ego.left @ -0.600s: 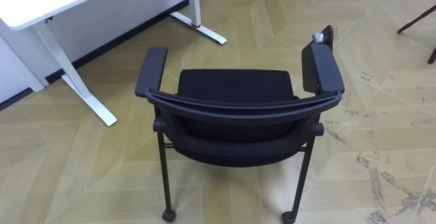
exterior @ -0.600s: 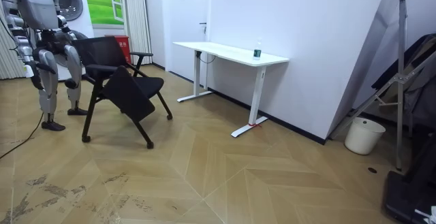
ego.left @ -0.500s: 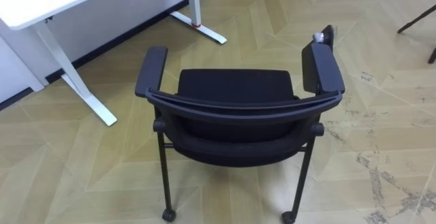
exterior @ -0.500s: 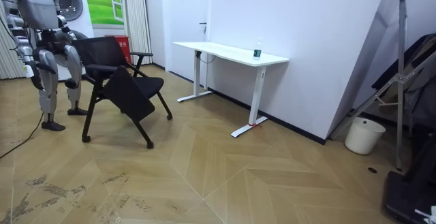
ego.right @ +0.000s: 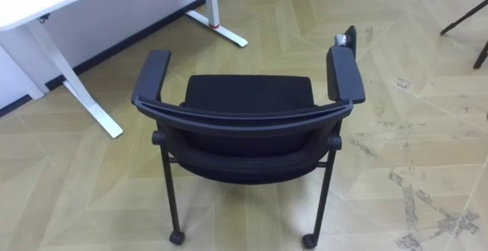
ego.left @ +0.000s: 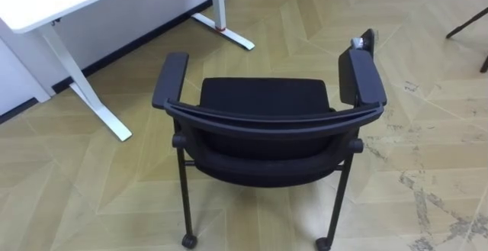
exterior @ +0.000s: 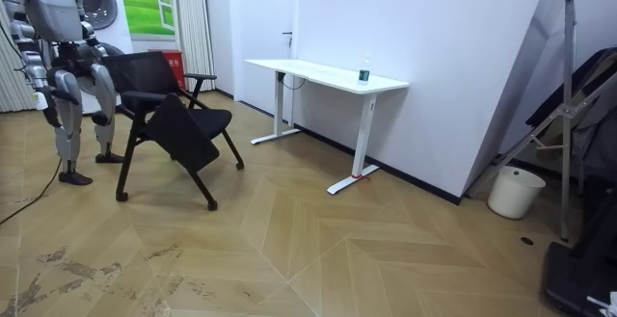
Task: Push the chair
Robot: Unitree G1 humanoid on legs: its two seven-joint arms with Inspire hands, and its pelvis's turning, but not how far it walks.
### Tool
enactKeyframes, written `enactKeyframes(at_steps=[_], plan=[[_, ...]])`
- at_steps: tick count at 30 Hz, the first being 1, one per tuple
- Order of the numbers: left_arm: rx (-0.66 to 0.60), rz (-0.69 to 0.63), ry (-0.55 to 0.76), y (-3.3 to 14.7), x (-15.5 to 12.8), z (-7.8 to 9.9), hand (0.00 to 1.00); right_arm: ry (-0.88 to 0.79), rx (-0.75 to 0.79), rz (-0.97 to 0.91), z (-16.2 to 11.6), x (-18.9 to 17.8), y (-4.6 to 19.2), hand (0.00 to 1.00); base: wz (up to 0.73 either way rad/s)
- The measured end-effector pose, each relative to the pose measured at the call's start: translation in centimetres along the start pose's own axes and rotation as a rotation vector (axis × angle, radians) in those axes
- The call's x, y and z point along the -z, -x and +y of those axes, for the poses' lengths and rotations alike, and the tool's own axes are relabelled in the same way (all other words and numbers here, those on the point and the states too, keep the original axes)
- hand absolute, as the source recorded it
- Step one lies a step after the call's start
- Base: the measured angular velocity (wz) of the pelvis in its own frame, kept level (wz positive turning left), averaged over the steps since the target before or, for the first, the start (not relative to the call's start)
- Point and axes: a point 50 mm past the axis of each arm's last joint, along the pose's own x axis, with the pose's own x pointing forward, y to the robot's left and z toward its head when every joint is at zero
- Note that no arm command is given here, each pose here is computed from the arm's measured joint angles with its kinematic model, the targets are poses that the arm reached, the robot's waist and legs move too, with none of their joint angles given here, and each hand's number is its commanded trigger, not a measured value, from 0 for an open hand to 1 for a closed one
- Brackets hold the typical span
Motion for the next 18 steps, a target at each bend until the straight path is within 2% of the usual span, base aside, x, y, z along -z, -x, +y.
enactKeyframes(at_steps=[11,18], plan=[[-0.022,0.014,0.003,0.1,0.5,0.1,0.00,-0.026,0.010,0.013,-0.2,0.5,0.0,0.00,0.00],[-0.091,0.072,0.064,0.2,1.9,1.1,0.00,-0.044,0.033,0.026,-0.6,1.0,0.1,0.00,0.00]])
